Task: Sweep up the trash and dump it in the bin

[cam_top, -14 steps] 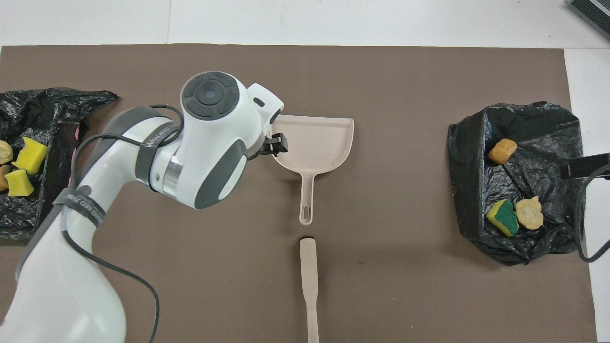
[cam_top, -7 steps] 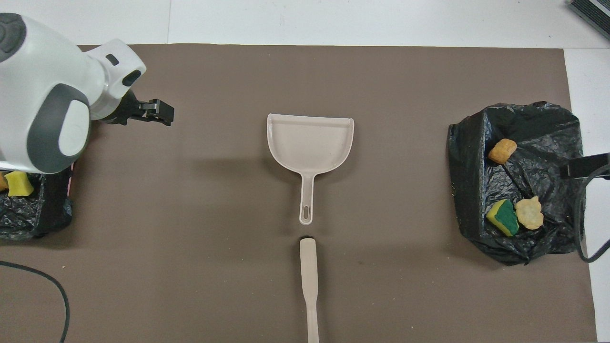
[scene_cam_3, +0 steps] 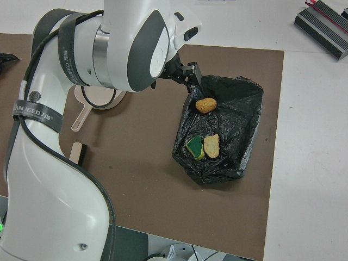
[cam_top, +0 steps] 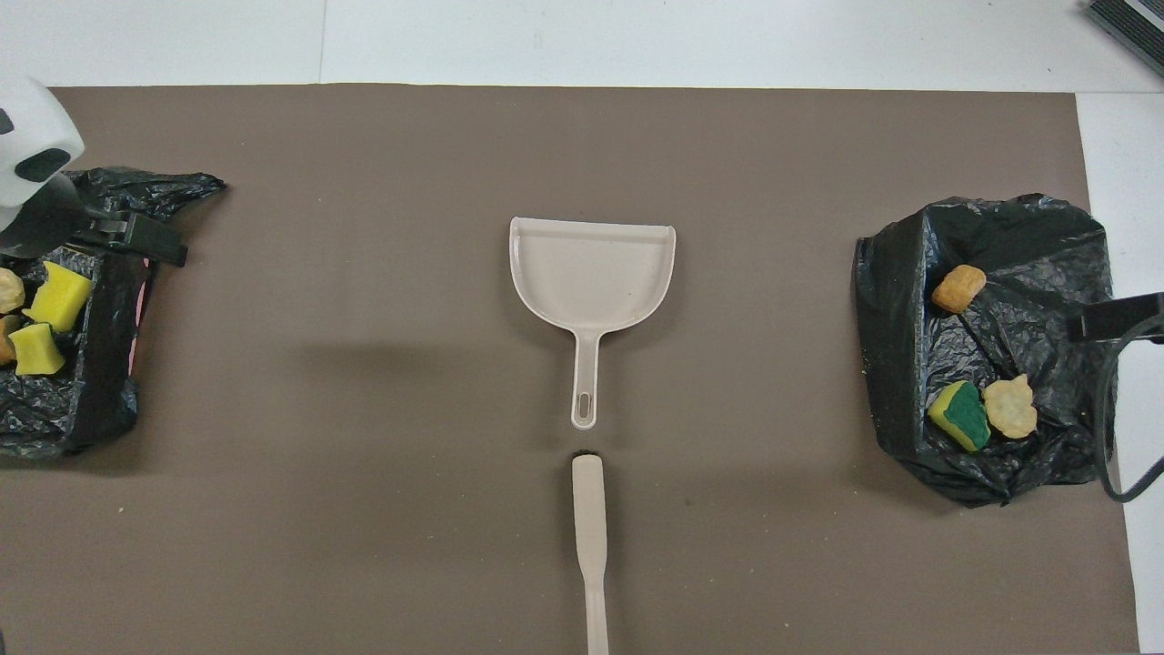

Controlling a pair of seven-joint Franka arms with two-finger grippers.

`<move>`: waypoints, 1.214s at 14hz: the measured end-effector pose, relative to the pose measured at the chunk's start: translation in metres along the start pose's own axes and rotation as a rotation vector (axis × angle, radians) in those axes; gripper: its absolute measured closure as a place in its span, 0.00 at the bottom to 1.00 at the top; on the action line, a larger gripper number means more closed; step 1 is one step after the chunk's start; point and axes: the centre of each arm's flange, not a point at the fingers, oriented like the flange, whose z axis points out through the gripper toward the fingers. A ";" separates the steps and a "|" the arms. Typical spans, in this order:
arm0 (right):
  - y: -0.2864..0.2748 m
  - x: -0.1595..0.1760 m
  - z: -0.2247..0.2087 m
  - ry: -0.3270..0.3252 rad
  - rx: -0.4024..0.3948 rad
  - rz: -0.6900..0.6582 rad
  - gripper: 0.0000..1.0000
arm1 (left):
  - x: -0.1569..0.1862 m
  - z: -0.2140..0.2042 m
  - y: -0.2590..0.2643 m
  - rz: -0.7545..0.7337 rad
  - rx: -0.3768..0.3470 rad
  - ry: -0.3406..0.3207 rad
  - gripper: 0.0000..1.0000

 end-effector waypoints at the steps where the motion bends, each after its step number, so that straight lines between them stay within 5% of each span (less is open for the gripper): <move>1: -0.002 0.000 0.000 0.000 0.000 -0.004 0.00 | -0.003 -0.006 0.004 -0.021 0.000 0.002 0.00; 8: -0.005 0.000 0.000 0.000 -0.001 -0.010 0.00 | -0.003 -0.011 0.113 0.008 -0.003 -0.016 0.00; 17: -0.005 0.000 0.000 0.000 -0.001 -0.009 0.00 | -0.047 -0.069 0.042 -0.001 0.010 0.001 0.00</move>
